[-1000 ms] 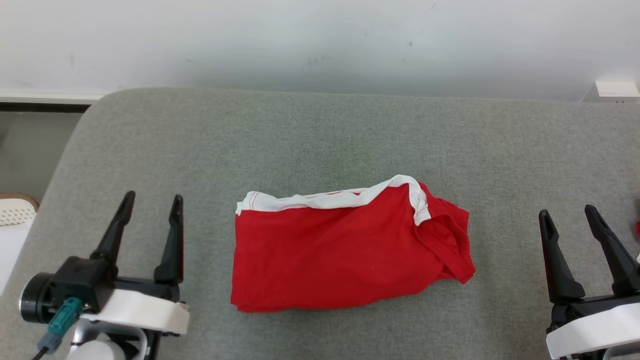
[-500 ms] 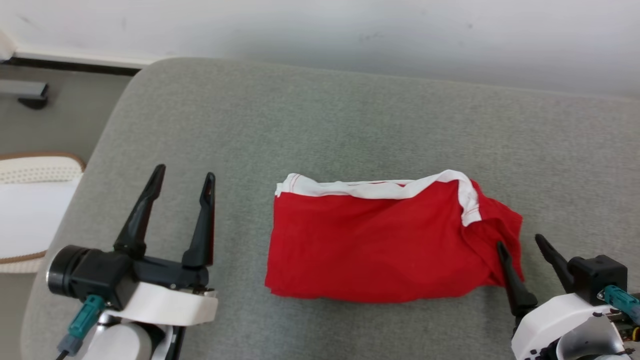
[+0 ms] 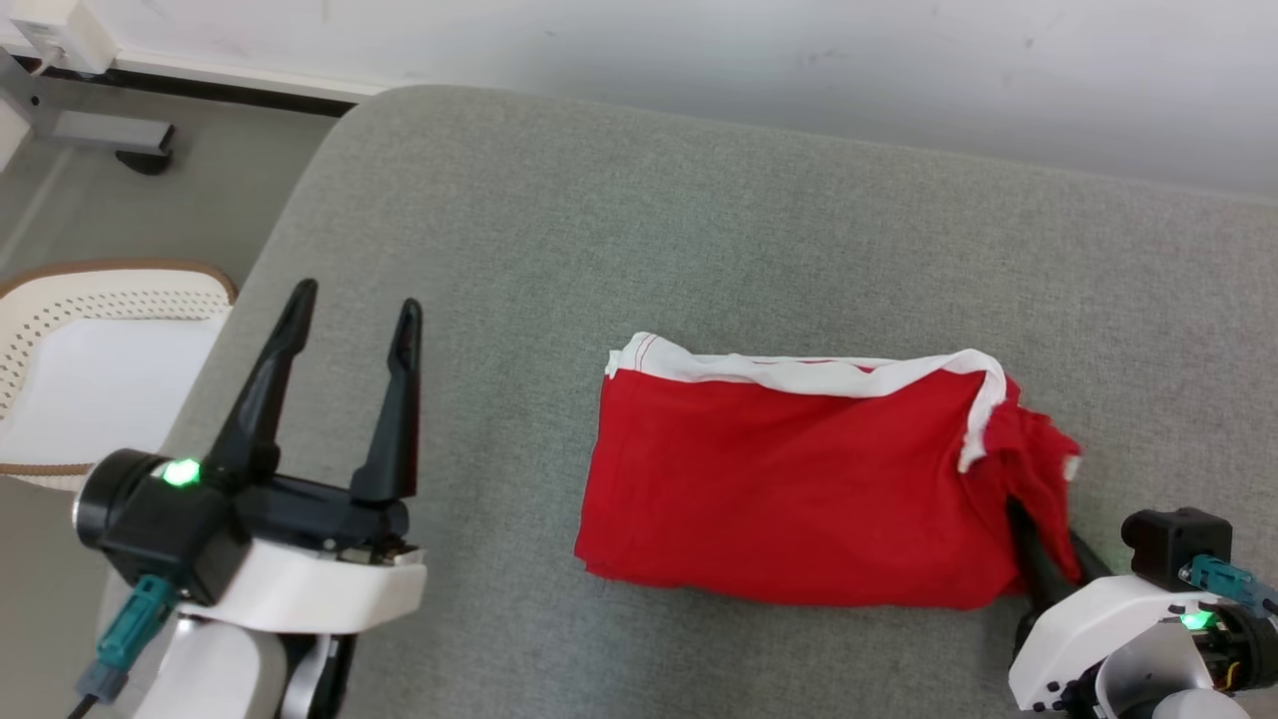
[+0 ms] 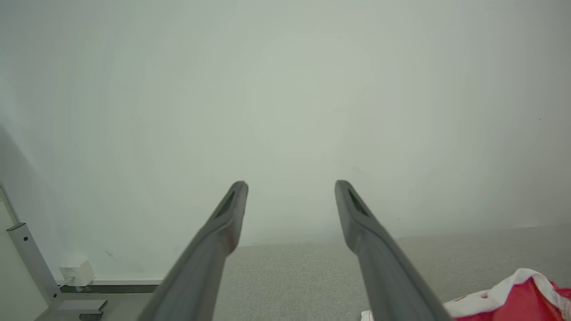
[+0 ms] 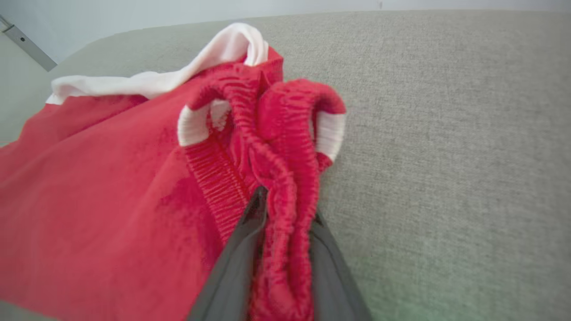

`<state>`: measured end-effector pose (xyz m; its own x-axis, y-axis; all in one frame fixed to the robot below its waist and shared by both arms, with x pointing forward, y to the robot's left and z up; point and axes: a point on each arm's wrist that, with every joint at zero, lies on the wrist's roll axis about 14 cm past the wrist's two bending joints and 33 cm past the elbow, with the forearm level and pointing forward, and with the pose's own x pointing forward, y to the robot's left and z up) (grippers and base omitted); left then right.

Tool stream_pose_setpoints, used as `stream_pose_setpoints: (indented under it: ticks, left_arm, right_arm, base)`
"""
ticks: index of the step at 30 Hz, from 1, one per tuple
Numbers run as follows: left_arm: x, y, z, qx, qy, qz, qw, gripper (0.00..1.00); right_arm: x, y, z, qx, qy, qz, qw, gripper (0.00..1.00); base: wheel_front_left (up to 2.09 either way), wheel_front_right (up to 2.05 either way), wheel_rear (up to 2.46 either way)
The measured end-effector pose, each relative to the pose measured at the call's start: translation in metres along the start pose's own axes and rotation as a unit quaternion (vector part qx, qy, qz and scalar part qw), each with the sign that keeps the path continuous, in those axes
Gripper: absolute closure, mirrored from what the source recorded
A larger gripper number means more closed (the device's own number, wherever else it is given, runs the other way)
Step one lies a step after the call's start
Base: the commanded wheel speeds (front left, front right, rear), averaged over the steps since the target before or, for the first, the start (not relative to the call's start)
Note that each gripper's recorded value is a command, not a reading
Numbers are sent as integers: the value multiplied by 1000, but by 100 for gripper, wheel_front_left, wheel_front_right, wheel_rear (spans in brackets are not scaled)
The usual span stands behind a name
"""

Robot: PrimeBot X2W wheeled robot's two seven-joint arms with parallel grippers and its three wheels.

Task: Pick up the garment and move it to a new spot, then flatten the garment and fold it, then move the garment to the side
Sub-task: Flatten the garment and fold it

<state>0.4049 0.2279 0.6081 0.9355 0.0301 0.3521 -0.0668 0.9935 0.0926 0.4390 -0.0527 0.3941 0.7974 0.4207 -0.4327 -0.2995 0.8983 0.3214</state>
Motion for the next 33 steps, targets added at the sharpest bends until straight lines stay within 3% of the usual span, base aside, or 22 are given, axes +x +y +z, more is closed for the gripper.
stream_pose_setpoints:
  ticks: [5, 12, 15, 23, 28, 33]
  left_arm:
    - [-5, 9, -8, -6, 13, 10, 1000, 0]
    - [-14, 11, -19, -17, 32, 10, 999, 0]
    - [-21, 12, -24, -21, 42, 11, 999, 0]
    - [-34, 13, -30, -31, 58, 14, 998, 0]
    - [-39, 13, -35, -36, 68, 15, 997, 0]
    - [-39, 7, -39, -48, 73, 9, 996, 0]
  right_arm:
    - [-9, -9, 16, 4, -37, -14, 999, 100]
    - [-39, -53, 31, -3, -58, -76, 995, 100]
    - [-46, -47, 42, -7, -66, -70, 995, 100]
    - [-41, 46, 74, 22, -73, 73, 994, 100]
    - [-28, 113, 51, 83, -33, 186, 978, 100]
    - [-11, 150, 15, 110, 18, 233, 966, 100]
  base:
    - [0, 0, 0]
    - [0, 0, 0]
    - [0, 0, 0]
    - [0, 0, 0]
    - [0, 0, 0]
    - [0, 0, 0]
